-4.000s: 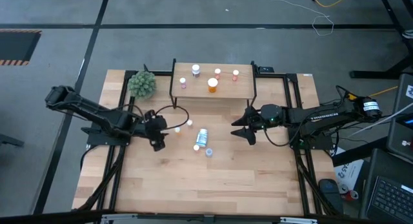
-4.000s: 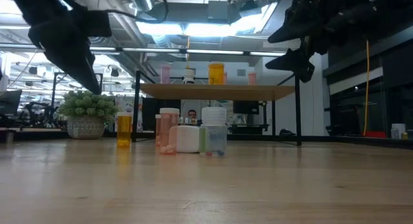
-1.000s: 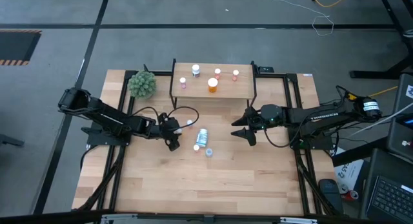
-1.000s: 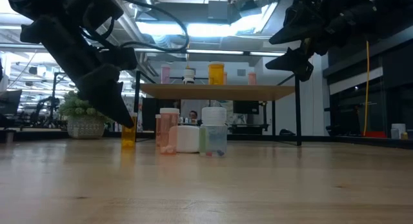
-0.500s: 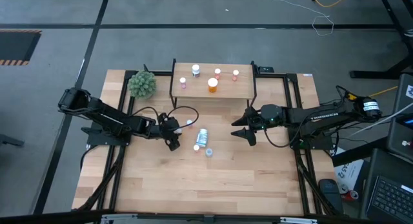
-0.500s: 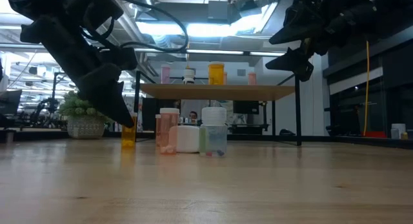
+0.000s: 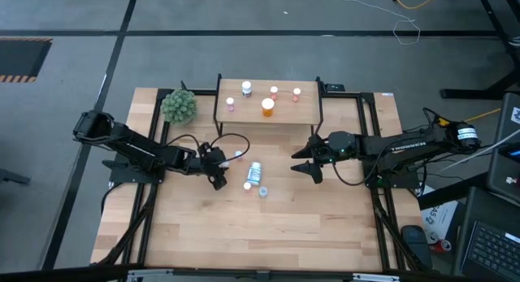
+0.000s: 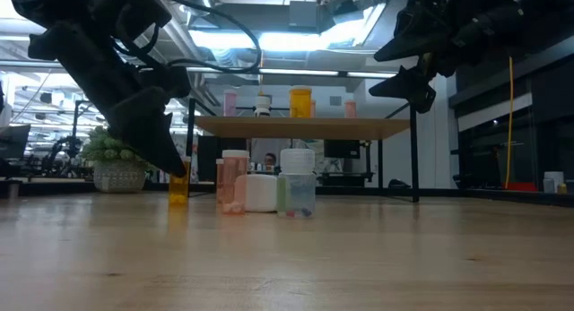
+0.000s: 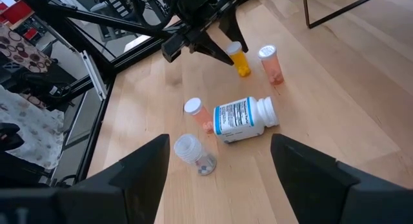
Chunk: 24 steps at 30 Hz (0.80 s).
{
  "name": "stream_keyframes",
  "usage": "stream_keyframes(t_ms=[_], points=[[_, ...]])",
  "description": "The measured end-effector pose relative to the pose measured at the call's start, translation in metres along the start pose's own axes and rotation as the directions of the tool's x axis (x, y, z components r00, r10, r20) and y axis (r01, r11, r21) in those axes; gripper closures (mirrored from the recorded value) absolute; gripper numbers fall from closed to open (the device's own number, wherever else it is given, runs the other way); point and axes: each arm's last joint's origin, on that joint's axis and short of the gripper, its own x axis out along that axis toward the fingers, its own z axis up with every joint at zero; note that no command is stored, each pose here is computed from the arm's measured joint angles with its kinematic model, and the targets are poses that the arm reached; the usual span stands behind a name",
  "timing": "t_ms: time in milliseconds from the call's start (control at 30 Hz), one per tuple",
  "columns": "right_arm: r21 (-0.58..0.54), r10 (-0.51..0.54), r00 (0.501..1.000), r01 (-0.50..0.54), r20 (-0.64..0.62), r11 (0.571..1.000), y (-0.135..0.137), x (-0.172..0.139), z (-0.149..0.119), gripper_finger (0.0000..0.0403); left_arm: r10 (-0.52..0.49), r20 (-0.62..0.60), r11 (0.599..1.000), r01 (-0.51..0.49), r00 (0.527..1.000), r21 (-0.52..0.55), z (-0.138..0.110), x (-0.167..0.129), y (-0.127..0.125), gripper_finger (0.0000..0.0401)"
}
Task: Pick and place medicine bottles onto shelf by color
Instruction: Put the small orange pill bottle on the shelf
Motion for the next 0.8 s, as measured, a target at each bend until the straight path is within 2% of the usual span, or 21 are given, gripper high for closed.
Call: stream_keyframes(t_ms=[267,467,800], points=[[-0.002,0.001,1.000,-0.001,-0.001,1.000,0.000,0.000,0.000,0.0130,-0.011,-0.004,1.000,0.011,1.000,0.017,0.000,0.000,0.000,0.0293],[0.000,-0.007,1.000,0.007,-0.016,1.000,-0.001,0.000,-0.001,0.0130,-0.031,0.024,1.000,0.031,0.999,0.003,0.006,-0.005,-0.001,0.0295],[0.004,-0.017,0.999,0.017,-0.034,1.000,-0.002,0.000,-0.003,0.0130,-0.041,0.112,0.997,0.033,0.993,0.077,0.029,-0.016,-0.007,0.0296]])
